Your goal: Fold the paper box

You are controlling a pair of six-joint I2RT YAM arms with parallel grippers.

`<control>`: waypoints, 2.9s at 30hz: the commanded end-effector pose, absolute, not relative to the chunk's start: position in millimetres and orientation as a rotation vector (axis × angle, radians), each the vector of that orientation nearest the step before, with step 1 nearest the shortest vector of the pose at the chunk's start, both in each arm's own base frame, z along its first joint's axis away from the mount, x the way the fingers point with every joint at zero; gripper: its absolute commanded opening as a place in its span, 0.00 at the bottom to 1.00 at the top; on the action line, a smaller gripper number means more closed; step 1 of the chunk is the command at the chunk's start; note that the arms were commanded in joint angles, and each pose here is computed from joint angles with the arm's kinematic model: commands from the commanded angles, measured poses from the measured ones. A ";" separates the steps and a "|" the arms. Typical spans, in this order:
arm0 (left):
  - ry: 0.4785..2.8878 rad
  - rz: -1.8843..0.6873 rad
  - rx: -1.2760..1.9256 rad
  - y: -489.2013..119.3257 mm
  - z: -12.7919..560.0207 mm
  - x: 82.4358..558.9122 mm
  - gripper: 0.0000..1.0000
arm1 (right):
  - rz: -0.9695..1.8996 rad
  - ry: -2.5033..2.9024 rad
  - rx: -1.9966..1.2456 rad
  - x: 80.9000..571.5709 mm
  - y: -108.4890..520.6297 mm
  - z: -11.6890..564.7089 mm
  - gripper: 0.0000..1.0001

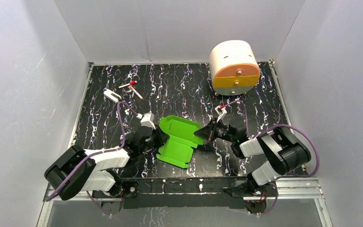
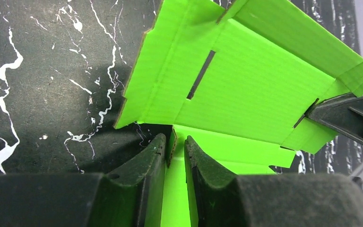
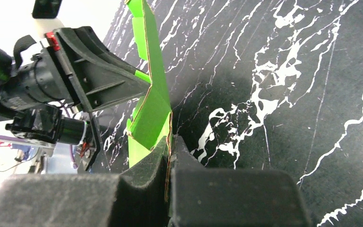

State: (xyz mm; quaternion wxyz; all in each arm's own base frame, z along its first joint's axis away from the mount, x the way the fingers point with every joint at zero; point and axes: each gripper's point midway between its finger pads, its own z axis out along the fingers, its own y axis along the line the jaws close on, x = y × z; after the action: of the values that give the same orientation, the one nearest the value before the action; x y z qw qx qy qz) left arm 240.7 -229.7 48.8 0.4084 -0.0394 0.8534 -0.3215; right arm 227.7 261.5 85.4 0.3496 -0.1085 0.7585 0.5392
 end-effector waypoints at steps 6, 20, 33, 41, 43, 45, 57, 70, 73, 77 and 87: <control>2.090 -0.421 0.053 -233.1 67.4 256.3 0.21 | 1.199 1.998 -0.289 244.8 262.0 81.9 0.03; 2.033 -0.198 0.168 -228.9 78.3 251.3 0.36 | 1.118 2.079 -0.207 249.3 257.1 72.3 0.04; 2.059 -0.523 0.392 -275.2 97.4 218.8 0.58 | 1.176 2.121 -0.104 249.0 261.1 78.0 0.06; 1.982 -0.507 0.619 -327.9 104.3 202.7 0.74 | 1.205 2.182 -0.004 248.9 263.2 84.3 0.06; 1.966 -0.463 0.642 -332.6 102.5 203.3 0.79 | 1.191 2.191 0.013 249.8 262.2 85.7 0.06; 1.944 -0.435 0.659 -337.1 103.1 203.5 0.83 | 1.179 2.197 0.029 250.3 260.4 85.9 0.06; 1.925 -0.162 0.713 -343.5 76.2 214.7 0.88 | 1.175 2.176 0.067 250.4 257.0 94.7 0.06; 1.878 -0.088 0.621 -331.2 89.0 218.8 0.77 | 1.151 2.192 0.042 248.5 255.0 88.5 0.06; 1.892 -0.106 0.601 -325.5 90.6 218.8 0.69 | 1.152 2.192 0.035 247.8 255.3 88.6 0.06; 1.926 -0.159 0.582 -321.5 89.4 218.9 0.60 | 1.156 2.185 0.017 247.2 255.8 90.6 0.06; 2.034 -0.282 0.533 -316.0 70.0 220.2 0.54 | 1.138 2.187 -0.022 246.3 255.2 87.6 0.07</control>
State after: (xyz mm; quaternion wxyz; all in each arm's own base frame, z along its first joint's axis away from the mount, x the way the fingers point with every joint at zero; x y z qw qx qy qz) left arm 216.8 -324.0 70.2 0.4988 0.2527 0.8242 -0.0897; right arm 239.1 249.3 70.5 0.3067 0.0164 0.8508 0.4264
